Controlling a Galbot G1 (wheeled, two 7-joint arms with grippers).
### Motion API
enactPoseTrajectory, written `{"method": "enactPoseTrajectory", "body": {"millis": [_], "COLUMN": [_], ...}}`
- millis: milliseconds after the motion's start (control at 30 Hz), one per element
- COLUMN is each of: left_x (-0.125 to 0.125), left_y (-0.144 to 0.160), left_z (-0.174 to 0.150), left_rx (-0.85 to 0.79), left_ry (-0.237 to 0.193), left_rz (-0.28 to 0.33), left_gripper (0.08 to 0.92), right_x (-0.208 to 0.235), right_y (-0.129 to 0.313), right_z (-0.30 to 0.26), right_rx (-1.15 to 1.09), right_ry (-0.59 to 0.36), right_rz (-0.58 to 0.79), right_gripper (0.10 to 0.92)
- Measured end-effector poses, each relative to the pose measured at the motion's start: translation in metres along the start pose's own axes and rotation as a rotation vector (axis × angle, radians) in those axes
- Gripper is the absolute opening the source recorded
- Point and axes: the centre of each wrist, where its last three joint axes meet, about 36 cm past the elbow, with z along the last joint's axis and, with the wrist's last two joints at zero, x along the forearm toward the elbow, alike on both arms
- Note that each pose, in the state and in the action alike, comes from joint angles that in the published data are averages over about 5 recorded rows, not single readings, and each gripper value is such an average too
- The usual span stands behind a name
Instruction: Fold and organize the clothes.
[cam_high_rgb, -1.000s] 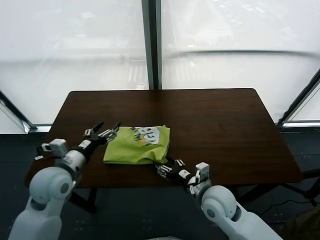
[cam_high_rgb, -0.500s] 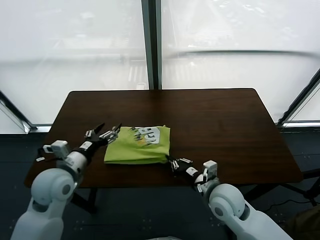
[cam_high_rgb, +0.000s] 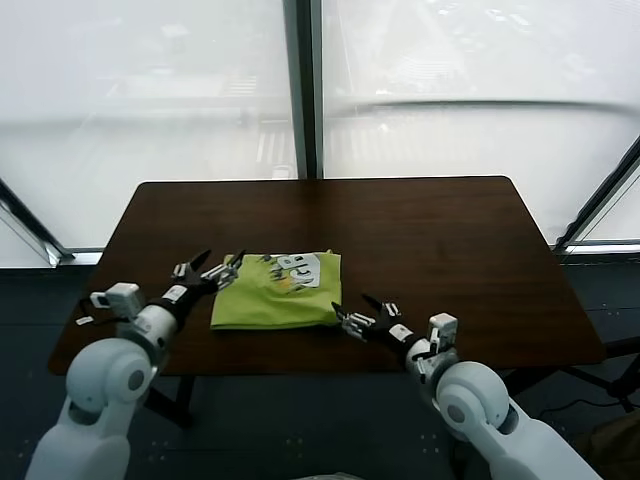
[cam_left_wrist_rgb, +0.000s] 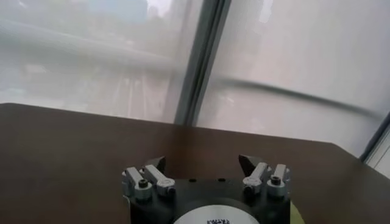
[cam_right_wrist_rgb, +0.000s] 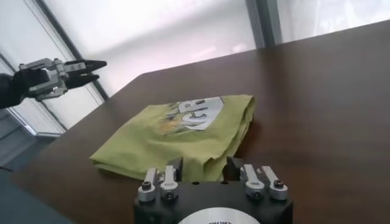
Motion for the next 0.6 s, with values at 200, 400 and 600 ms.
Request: {"method": "enactPoseTrajectory", "body": {"millis": [200, 400, 600], "left_x": [0.001, 0.002, 0.003], "left_y": [0.003, 0.008, 0.010], "left_z": [0.005, 0.004, 0.005], "left_rx": [0.000, 0.001, 0.003], "left_ry": [0.011, 0.011, 0.014], "left_rz": [-0.015, -0.029, -0.035], "left_gripper": [0.907, 0.907, 0.907], "right_x": [-0.035, -0.068, -0.083], "right_y": [0.010, 0.027, 0.033], "right_z": [0.013, 0.029, 0.037], "right_rx": [-0.029, -0.059, -0.069], "right_ry": [-0.013, 0.009, 0.028], "right_rz": [0.041, 0.046, 0.048], "right_gripper": [0.907, 0.905, 0.765]}}
